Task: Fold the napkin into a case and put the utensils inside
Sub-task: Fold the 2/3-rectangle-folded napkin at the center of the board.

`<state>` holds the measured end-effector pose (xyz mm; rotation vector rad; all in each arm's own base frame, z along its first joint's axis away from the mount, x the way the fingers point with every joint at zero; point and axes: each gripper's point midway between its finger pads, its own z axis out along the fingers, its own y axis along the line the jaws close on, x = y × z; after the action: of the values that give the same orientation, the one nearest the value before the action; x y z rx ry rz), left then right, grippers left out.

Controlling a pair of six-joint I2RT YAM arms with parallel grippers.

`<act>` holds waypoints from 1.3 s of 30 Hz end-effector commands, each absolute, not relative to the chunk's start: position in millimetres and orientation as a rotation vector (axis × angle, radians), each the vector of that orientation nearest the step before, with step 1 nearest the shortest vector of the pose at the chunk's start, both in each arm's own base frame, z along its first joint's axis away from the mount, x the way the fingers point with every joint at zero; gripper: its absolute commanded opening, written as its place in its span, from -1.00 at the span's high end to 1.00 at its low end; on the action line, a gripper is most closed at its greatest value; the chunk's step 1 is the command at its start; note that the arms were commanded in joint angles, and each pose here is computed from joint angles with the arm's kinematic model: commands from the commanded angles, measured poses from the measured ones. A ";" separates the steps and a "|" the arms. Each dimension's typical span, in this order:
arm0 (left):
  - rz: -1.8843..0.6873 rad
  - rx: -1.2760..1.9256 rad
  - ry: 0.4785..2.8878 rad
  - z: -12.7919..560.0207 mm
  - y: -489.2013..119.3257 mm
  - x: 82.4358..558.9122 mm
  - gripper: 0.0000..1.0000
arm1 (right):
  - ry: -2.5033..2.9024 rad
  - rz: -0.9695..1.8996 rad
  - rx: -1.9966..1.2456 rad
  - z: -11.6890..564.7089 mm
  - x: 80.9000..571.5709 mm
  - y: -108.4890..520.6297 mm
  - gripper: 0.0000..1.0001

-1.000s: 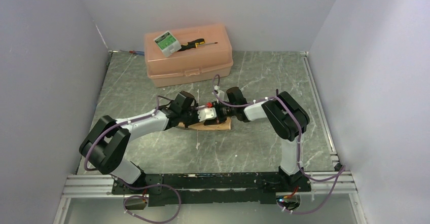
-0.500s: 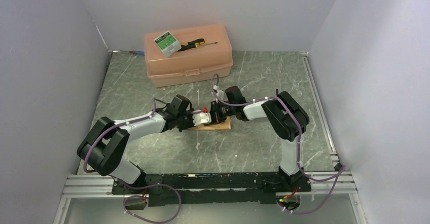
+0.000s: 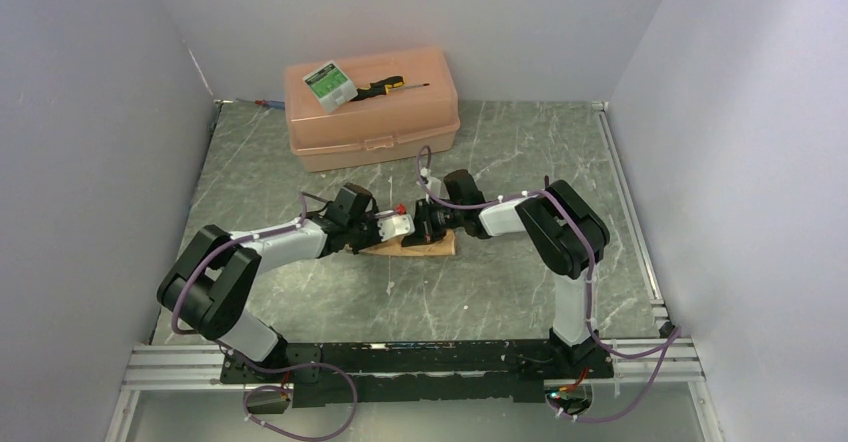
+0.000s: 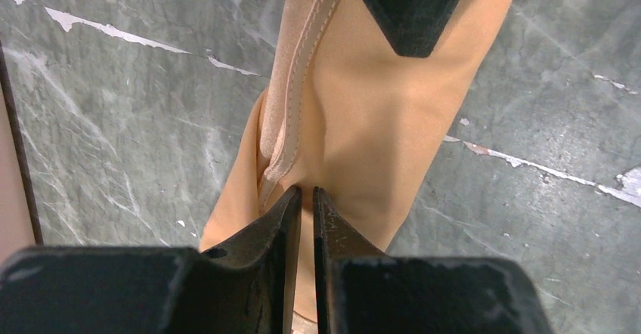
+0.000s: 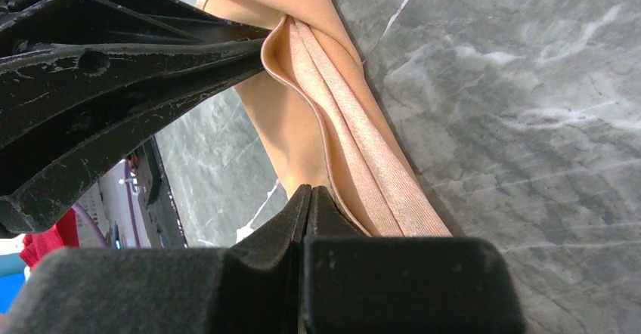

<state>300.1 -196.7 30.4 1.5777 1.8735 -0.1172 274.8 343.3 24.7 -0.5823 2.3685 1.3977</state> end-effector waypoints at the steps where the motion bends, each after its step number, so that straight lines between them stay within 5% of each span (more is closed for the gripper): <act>1: -0.124 1.497 1.856 38.7 -205.1 313.8 0.67 | 2.292 1.422 -0.620 46.4 282.6 365.4 1.00; 22: -0.069 1.419 1.893 77.8 -197.3 321.3 0.64 | 2.328 1.498 -0.543 -2.2 284.9 392.0 1.00; 24: -0.072 1.380 1.919 92.8 -196.5 326.2 0.49 | 2.333 1.492 -0.551 -1.8 282.4 389.7 1.00; 27: -0.072 1.267 1.996 104.0 -189.5 333.7 -0.29 | 2.326 1.494 -0.561 5.5 280.3 388.9 1.00; 30: -0.072 1.230 2.032 100.0 -180.4 335.2 -0.55 | 2.315 1.491 -0.571 15.1 281.5 389.7 1.00; 35: -0.115 1.266 2.076 79.1 -176.0 325.8 0.09 | 2.314 1.504 -0.553 24.6 282.4 392.3 1.00; 39: -0.096 1.327 2.046 64.8 -173.7 324.0 -0.11 | 2.327 1.516 -0.543 27.9 283.3 396.6 1.00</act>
<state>330.3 -172.2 78.0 1.2734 2.0605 -0.0744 280.8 395.6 23.9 -0.5618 2.2975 1.5553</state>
